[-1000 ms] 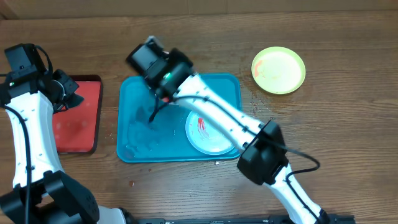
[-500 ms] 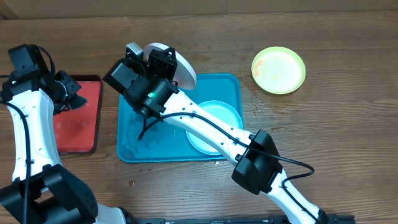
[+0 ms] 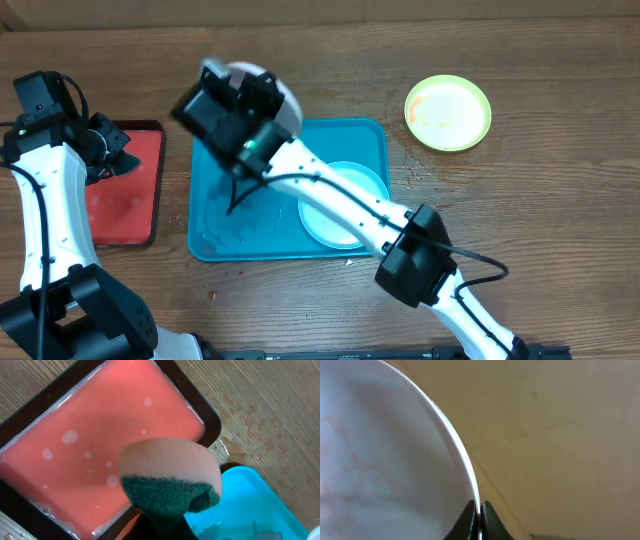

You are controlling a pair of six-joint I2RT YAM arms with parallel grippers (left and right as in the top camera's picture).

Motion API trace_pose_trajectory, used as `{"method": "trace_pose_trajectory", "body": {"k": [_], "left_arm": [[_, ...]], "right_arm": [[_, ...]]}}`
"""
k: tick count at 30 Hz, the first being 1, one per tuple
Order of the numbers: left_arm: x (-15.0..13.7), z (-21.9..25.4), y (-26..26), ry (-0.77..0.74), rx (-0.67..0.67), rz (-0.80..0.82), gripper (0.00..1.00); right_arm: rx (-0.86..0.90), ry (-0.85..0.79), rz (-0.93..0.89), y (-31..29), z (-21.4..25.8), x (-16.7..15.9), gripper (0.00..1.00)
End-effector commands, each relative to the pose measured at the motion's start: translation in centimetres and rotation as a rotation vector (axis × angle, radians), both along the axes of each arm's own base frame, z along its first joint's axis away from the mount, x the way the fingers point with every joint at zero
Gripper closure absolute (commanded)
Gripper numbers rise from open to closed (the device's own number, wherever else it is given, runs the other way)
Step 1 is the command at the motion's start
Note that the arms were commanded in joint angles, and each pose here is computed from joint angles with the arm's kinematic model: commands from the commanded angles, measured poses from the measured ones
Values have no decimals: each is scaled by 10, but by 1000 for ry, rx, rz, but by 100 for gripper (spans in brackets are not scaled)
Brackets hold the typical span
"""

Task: Clean dirty plates on tray and stack at the side
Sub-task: 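Lift the white plate with the right gripper off the tray, then carry the white plate right and lower it onto the yellow plate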

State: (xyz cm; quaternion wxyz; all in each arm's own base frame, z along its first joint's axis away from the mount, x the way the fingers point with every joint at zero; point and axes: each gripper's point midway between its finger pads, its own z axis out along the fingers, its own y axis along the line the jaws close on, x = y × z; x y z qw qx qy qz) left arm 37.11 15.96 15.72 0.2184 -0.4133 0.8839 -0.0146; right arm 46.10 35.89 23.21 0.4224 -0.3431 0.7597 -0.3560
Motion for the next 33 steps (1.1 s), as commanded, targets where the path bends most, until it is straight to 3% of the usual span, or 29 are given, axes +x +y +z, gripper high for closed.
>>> {"method": "trace_pose_trajectory", "body": {"k": [1,6,8,12,20,29,31,33], "left_arm": [[-1,-3,0,3,-13,8,96],[-1,-2,0,2,-13,8,96],[0,-2,0,-1,-12,8,96],[1,-2,1,-7,-8,8,96],[2,-1,1,-9,-8,8,96],[3,-1,0,-13,-16,3,96],[3,-1,-2,-16,-23,-1,96],[3,-1,-2,-16,-23,-1,96]], "right_arm": [[262,18,-119,-52,18,30,96],[654,322,-336,-125,-42,53,96],[918,523,-411,-166,-61,63,96],[1185,696,-491,-239,-65,67,96],[1288,717,-848,-388,-103,40,96],[1265,743,-942,-410,-156,27,96],[1263,753,-946,-408,-159,25,76],[1281,750,-973,-407,-157,24,73]]}}
